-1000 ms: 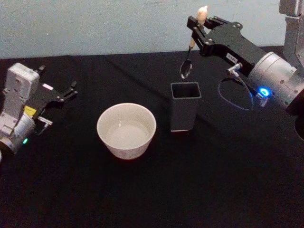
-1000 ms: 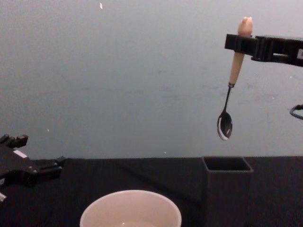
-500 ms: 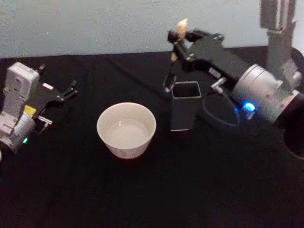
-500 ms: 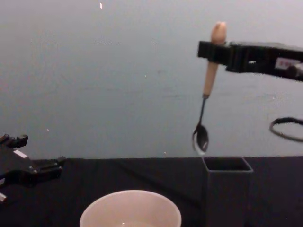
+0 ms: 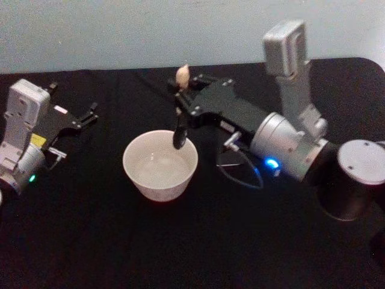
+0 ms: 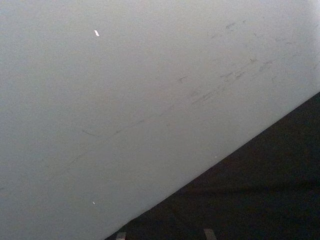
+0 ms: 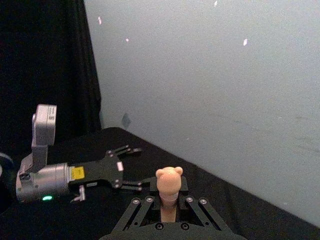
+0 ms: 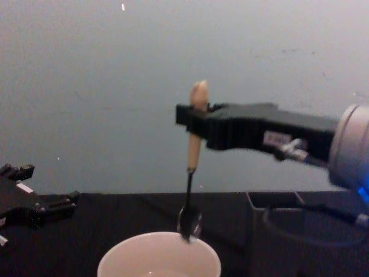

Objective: Pick up the stirring spoon with one hand, stir inside the cup, then place it back in its original position.

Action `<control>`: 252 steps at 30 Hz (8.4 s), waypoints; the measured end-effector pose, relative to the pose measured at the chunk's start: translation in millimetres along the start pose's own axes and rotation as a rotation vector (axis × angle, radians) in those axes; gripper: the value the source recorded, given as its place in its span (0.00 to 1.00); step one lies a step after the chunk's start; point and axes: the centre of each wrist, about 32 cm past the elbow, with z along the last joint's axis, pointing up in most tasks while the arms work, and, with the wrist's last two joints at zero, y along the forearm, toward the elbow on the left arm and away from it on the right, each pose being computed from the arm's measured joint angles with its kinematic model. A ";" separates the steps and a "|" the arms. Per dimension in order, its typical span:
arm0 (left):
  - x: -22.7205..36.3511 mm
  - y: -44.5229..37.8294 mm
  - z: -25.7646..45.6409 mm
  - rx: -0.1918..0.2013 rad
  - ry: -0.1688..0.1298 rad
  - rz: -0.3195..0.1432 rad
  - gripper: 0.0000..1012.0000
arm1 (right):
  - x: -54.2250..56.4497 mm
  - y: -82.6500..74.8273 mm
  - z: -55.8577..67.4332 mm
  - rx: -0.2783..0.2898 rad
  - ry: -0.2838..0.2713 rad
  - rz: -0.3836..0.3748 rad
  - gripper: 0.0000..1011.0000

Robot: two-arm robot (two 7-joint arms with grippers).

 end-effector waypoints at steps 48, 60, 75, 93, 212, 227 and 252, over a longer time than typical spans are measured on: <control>0.0 0.0 0.0 0.000 0.000 0.000 0.99 | 8.5 49.6 -81.8 -0.053 0.006 0.019 0.19; 0.0 0.0 0.0 0.000 0.000 0.000 0.99 | 15.5 33.2 -78.3 -0.054 0.002 -0.001 0.19; 0.0 0.0 0.0 0.000 0.000 0.000 0.99 | 9.9 9.5 -75.3 -0.071 0.035 0.033 0.19; 0.0 0.0 0.0 0.000 0.000 0.000 0.99 | -4.9 -1.1 -68.9 -0.049 0.040 0.101 0.19; 0.0 0.0 0.0 0.000 0.000 0.000 0.99 | 3.5 4.1 -67.3 -0.051 0.027 0.044 0.19; 0.0 0.0 0.0 0.000 0.000 0.000 0.99 | -12.2 14.7 -65.2 -0.036 0.037 0.098 0.19; 0.0 0.0 0.0 0.000 0.000 0.000 0.99 | -4.2 43.9 -66.3 -0.023 0.012 0.040 0.19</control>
